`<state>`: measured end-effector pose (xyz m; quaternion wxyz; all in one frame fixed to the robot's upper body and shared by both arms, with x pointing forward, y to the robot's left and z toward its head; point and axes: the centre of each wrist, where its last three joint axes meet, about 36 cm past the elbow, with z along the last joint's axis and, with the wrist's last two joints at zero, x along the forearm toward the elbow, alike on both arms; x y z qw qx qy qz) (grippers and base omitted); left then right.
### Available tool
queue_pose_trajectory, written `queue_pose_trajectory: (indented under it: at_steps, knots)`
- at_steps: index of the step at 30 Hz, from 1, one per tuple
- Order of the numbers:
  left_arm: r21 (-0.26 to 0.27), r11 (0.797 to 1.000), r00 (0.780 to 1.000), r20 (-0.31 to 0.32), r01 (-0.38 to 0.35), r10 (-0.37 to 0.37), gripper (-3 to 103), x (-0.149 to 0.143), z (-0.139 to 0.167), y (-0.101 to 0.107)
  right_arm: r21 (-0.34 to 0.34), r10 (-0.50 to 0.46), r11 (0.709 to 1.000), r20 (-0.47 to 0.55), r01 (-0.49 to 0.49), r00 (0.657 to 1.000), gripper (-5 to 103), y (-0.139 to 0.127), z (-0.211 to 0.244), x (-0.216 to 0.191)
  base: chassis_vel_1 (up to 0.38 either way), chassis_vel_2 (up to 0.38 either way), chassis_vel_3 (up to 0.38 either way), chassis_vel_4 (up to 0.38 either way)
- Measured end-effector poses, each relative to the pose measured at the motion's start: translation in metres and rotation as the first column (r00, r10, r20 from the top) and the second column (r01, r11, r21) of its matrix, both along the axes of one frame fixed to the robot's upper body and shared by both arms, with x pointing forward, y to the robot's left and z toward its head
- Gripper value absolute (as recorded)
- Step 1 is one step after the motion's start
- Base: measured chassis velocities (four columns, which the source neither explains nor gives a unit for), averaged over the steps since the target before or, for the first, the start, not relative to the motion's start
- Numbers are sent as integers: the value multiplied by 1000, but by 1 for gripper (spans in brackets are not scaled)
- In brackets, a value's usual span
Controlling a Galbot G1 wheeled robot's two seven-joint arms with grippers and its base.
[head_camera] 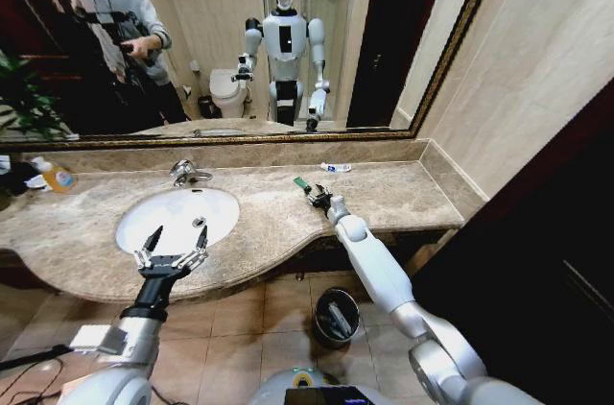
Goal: Pick up the trash from the sink and place it in the trash bin.
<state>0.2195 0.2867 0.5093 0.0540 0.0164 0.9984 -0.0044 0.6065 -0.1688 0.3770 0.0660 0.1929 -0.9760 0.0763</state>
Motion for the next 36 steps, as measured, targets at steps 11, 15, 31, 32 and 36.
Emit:
queue_pose_trajectory:
  at_steps: [11, 15, 31, 32, 36]
  knots:
    - [0, 1000, 1000, 0, 0, 0, 100, 0, 0, 0, 20, 22, 1000, 13, -23, 1000, 2, 12, 4, -3, 0, 0, 0, 0]
    - [0, 1000, 1000, 0, 0, 0, 100, 0, 0, 0, 24, 23, 999, 16, -23, 1000, 0, 15, 5, -3, 0, 0, 0, 0]
    - [0, 1000, 1000, 0, 0, 0, 100, 0, 0, 0, 32, 19, 999, 16, -20, 1000, 30, 11, 12, -3, 0, 0, 0, 0]
    - [0, 1000, 1000, 0, 0, 0, 100, 0, 0, 0, 31, 21, 999, 14, -21, 1000, 30, 12, 12, -2, 0, 0, 0, 0]
    - [0, 1000, 1000, 0, 0, 0, 100, 0, 0, 0, 24, 29, 999, 6, -29, 1000, 46, 12, 12, 5, 0, 0, 0, 0]
